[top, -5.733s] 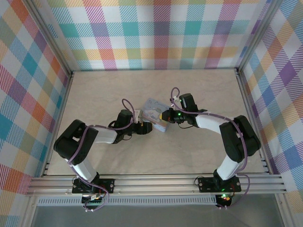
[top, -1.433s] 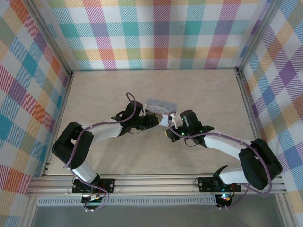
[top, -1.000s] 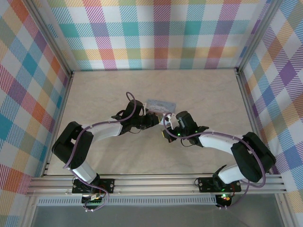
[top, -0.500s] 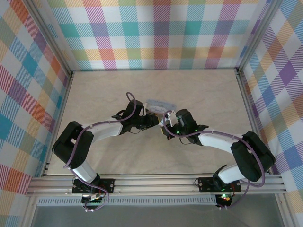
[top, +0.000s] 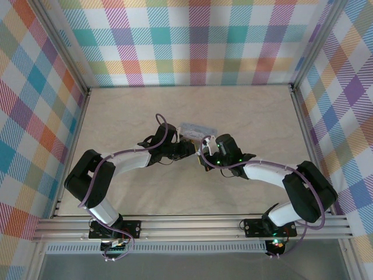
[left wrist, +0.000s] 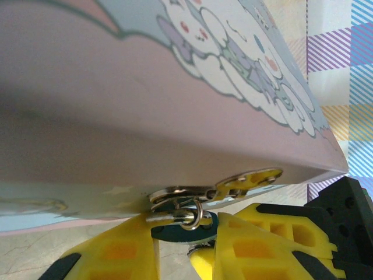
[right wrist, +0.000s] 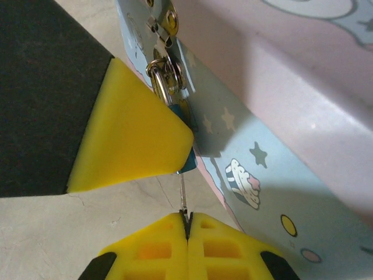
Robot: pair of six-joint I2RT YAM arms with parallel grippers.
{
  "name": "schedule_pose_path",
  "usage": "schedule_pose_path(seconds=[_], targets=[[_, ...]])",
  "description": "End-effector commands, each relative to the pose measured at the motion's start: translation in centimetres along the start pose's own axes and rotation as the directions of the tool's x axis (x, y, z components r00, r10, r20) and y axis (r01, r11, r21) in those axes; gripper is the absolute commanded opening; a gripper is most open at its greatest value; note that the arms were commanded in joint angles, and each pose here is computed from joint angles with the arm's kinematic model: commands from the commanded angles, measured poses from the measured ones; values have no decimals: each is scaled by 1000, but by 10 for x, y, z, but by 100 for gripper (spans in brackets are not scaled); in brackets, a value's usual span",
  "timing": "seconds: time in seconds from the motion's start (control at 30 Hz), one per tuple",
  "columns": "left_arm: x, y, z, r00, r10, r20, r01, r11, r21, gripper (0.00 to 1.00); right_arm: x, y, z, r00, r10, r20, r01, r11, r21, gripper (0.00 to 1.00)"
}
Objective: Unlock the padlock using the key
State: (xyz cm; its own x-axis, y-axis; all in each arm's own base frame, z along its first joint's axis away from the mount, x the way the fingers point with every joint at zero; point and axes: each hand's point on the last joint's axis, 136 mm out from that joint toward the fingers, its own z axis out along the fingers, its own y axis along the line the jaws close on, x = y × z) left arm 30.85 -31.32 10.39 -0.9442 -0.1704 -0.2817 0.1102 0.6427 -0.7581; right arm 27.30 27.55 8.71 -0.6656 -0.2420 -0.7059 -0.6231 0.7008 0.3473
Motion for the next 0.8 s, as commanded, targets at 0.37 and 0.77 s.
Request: schedule_pose_path(seconds=[0.37, 0.77], targets=[[-6, -22, -2, 999, 36, 13, -36, 997, 61, 22, -25, 9, 4, 996, -32, 79, 35, 999, -33, 2], [-4, -21, -2, 999, 32, 10, -33, 998, 57, 22, -31, 11, 6, 992, -39, 119, 43, 999, -31, 2]])
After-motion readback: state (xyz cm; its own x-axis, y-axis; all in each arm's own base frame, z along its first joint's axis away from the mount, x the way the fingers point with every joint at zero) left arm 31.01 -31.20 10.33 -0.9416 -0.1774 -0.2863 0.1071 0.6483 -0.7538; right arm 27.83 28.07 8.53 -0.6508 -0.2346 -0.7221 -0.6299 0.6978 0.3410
